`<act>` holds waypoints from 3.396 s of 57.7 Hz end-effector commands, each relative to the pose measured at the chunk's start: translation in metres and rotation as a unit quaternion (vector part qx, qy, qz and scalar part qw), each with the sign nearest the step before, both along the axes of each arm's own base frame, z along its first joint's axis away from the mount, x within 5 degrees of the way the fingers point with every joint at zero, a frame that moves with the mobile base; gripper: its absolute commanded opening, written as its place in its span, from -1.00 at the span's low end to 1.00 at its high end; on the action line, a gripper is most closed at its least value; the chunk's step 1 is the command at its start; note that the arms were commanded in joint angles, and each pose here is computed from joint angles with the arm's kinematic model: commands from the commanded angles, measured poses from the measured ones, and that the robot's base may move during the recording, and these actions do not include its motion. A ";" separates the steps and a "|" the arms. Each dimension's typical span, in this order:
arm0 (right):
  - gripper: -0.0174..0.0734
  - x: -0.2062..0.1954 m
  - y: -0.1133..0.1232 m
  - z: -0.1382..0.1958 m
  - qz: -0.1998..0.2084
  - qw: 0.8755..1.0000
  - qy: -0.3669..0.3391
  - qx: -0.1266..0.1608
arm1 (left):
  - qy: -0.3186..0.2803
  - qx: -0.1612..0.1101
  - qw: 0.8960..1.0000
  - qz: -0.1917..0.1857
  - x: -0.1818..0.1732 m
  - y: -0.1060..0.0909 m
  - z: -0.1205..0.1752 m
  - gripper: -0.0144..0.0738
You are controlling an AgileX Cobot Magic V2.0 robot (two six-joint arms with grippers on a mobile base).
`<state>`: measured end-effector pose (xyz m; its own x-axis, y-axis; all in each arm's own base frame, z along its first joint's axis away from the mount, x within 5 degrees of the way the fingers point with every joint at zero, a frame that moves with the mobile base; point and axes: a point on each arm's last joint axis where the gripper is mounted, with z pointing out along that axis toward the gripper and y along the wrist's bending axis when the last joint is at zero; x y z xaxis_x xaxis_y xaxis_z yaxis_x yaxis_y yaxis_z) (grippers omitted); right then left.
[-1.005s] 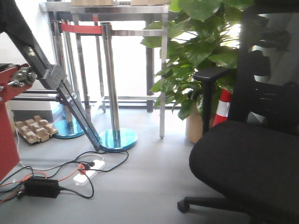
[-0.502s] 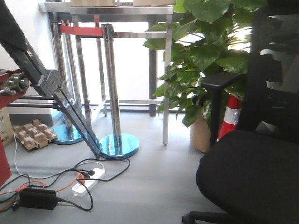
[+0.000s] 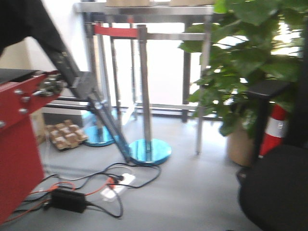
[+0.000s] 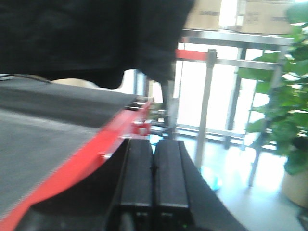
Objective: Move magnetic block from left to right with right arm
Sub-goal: 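Turn the base around the table corner holding the cube, then drive up to the far side of the table facing the crates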
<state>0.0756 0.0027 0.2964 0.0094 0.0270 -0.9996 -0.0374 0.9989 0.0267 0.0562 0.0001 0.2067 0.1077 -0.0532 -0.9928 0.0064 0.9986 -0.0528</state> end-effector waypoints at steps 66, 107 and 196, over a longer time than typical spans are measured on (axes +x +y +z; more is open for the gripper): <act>0.11 0.000 0.000 0.017 0.000 0.998 -0.054 -0.007 | -0.043 -0.003 0.999 0.005 -0.002 0.001 0.006 -0.96; 0.11 0.000 0.000 0.017 0.000 0.998 -0.054 -0.007 | -0.043 -0.003 0.999 0.005 -0.002 0.001 0.006 -0.96; 0.10 0.000 0.000 0.017 0.000 0.998 -0.054 -0.007 | -0.043 -0.003 0.999 0.005 -0.002 0.001 0.006 -0.96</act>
<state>0.0756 0.0027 0.2964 0.0094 0.0270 -0.9996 -0.0374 0.9989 0.0267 0.0562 0.0001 0.2067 0.1077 -0.0532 -0.9928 0.0064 0.9986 -0.0528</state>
